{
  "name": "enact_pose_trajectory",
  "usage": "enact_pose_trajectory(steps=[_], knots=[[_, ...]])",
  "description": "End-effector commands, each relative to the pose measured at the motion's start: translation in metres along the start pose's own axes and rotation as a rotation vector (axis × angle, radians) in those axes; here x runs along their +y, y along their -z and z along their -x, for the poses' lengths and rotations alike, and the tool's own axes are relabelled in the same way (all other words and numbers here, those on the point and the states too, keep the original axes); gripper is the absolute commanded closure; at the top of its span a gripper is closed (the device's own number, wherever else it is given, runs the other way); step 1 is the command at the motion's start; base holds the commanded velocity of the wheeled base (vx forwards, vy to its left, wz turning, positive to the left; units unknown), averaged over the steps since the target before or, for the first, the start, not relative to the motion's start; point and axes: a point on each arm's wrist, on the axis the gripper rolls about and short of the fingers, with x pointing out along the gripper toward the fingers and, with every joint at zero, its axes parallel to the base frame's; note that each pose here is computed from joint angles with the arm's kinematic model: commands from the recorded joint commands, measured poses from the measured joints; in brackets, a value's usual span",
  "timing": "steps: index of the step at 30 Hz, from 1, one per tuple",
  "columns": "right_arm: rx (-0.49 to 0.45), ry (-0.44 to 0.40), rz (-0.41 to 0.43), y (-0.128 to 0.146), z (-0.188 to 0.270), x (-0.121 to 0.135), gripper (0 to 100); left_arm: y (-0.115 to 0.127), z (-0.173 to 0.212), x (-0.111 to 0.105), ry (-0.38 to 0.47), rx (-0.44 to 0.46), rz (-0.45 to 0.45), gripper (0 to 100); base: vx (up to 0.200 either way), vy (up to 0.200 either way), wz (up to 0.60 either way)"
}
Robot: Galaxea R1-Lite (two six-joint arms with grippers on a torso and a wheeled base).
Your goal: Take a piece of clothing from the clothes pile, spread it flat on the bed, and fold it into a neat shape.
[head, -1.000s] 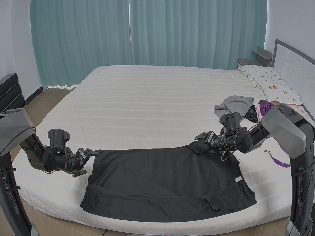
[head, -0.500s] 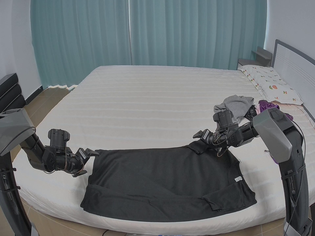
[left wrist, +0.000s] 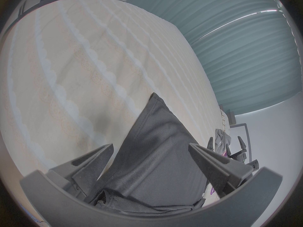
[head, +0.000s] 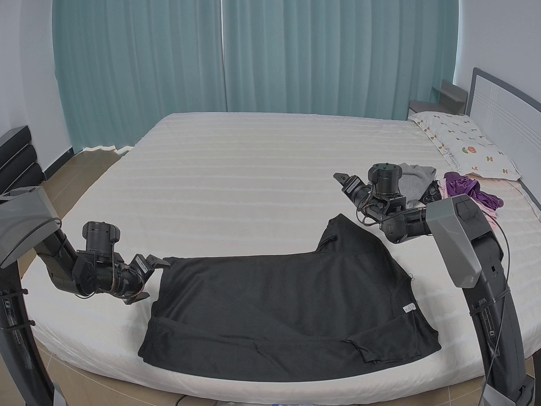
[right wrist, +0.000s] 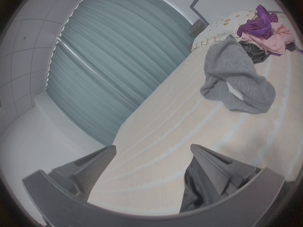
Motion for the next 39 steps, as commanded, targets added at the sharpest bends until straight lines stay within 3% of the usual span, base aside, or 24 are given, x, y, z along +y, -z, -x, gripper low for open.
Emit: enact_pose_trajectory(steps=[1,5,11,14,20,25,39], knots=[[-0.009,0.042,0.01,-0.003,-0.001,-0.019,0,0.0,-0.001,0.0,-0.002,0.0,0.002,0,0.0,0.0,0.0],[0.045,0.079,0.059,-0.003,0.012,-0.027,0,0.0,-0.001,0.0,-0.002,0.0,0.002,0,0.0,0.0,0.0],[0.146,0.055,0.097,0.003,0.029,-0.024,0,0.0,-0.001,0.0,-0.002,0.0,0.002,0,0.0,0.0,0.0],[0.239,0.012,0.1,0.017,0.042,-0.007,0,0.0,0.0,0.0,-0.001,-0.001,0.002,0,0.0,0.0,0.0],[0.365,0.035,0.139,0.047,0.045,-0.008,0,0.0,0.0,0.0,-0.001,-0.001,0.003,0,0.0,0.0,0.0],[0.396,0.041,0.152,0.065,0.038,-0.009,0,0.0,0.0,0.0,-0.001,-0.001,0.002,0,0.0,0.0,0.0],[0.421,0.133,0.185,0.083,0.017,-0.015,0,0.0,0.0,0.0,-0.001,-0.001,0.003,0,0.0,0.0,0.0]])
